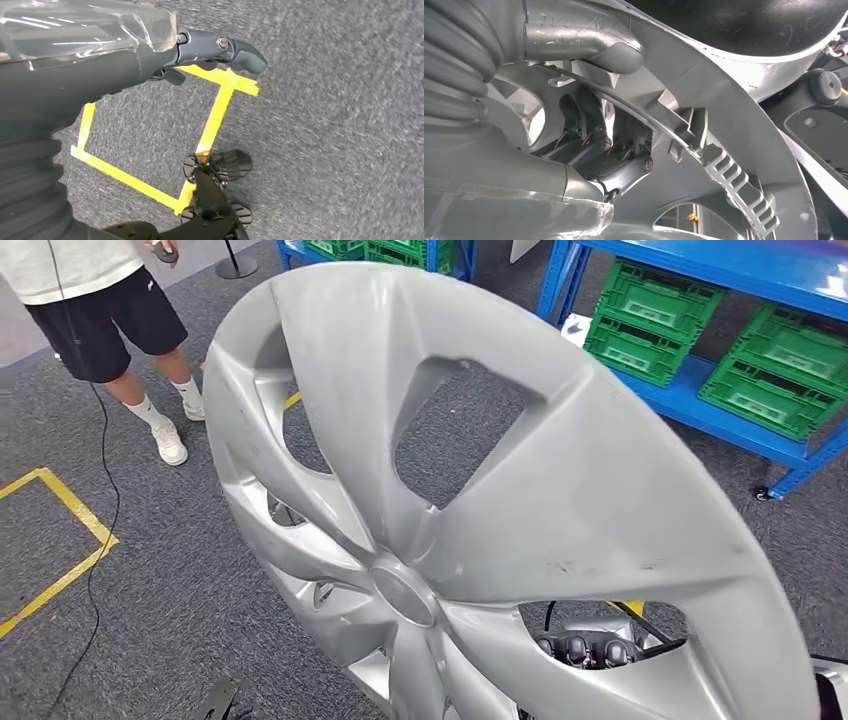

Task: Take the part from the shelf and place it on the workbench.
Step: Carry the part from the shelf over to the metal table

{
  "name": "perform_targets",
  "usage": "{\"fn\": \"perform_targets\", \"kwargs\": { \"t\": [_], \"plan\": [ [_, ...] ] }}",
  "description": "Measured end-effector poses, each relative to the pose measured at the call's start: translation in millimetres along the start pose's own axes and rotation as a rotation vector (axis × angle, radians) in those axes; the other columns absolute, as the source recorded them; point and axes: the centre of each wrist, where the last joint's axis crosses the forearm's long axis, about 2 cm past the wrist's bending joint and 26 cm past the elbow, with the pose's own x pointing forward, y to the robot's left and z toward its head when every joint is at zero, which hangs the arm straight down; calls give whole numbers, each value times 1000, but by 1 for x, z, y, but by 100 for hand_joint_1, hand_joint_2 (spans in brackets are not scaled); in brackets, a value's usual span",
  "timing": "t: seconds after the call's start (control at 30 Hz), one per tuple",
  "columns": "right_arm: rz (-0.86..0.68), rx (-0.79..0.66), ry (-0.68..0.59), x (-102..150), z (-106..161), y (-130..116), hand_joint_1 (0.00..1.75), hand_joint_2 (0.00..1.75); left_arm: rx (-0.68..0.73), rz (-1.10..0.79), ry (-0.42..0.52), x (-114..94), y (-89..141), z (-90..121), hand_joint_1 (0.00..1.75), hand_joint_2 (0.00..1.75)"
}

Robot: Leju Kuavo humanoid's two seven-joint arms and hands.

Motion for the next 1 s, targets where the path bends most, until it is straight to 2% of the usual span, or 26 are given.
{"fn": "perform_targets", "kwargs": {
  "t": [1.0],
  "plan": [
    [2,4,-16,0,-3,-1,124,175,15,8,1,-5,8,4,0,175]
  ]
}}
